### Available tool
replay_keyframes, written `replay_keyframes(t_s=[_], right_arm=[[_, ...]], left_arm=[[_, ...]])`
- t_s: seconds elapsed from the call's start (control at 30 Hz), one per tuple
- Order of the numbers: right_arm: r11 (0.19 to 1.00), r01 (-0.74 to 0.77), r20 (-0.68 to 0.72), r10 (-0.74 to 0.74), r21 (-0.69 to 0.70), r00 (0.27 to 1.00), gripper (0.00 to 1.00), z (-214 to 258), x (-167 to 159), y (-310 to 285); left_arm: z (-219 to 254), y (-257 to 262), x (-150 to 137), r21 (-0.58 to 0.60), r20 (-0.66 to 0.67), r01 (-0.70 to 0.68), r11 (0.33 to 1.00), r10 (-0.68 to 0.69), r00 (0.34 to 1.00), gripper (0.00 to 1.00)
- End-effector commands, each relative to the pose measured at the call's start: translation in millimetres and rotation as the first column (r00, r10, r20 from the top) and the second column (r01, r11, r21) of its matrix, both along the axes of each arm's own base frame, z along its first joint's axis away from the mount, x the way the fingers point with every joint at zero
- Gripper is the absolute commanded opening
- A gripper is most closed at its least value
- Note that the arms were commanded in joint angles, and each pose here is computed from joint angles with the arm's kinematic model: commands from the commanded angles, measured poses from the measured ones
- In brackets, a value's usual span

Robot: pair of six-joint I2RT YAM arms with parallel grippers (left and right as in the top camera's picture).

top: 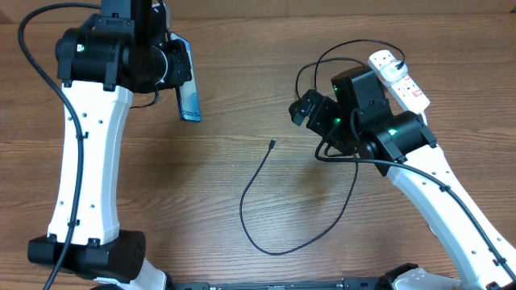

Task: Plug charger to phone and switch on socket
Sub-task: 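Release the right gripper and lift the phone upright with the left, then move the right gripper down over the black cable's USB-C plug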

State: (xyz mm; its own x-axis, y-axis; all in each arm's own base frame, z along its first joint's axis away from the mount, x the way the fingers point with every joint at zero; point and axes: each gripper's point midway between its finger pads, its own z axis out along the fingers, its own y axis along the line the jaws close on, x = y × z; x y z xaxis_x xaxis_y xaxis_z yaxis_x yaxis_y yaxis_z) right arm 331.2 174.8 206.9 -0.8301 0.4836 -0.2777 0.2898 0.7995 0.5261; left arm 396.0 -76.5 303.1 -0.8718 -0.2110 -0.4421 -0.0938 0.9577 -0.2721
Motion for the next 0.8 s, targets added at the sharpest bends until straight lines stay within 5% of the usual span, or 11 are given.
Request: replay_keyframes(t_s=[0.0,0.43,0.77], right_arm=[[1.0,-0.007,0.02,0.006,0.007,1.0,1.0,5.8,3.1,3.6],[0.98,-0.198,-0.201,0.196,0.007,0.96,0.98,-58.7,-12.4,25.9],[0.949,-0.3,-0.226,0.273,-0.093,0.935,0.96,-12.4,5.5,25.1]], left_arm=[[2.8,7.2,2.0,0.049,0.023,-0.011,0.999,0.01,1.0,0.04],[2.6,7.0,1.8,0.049,0.022,-0.01,0.999,0.009,1.0,0.04],[3.8,6.6,3.7,0.047,0.031,-0.01,0.999,0.009,0.999,0.04]])
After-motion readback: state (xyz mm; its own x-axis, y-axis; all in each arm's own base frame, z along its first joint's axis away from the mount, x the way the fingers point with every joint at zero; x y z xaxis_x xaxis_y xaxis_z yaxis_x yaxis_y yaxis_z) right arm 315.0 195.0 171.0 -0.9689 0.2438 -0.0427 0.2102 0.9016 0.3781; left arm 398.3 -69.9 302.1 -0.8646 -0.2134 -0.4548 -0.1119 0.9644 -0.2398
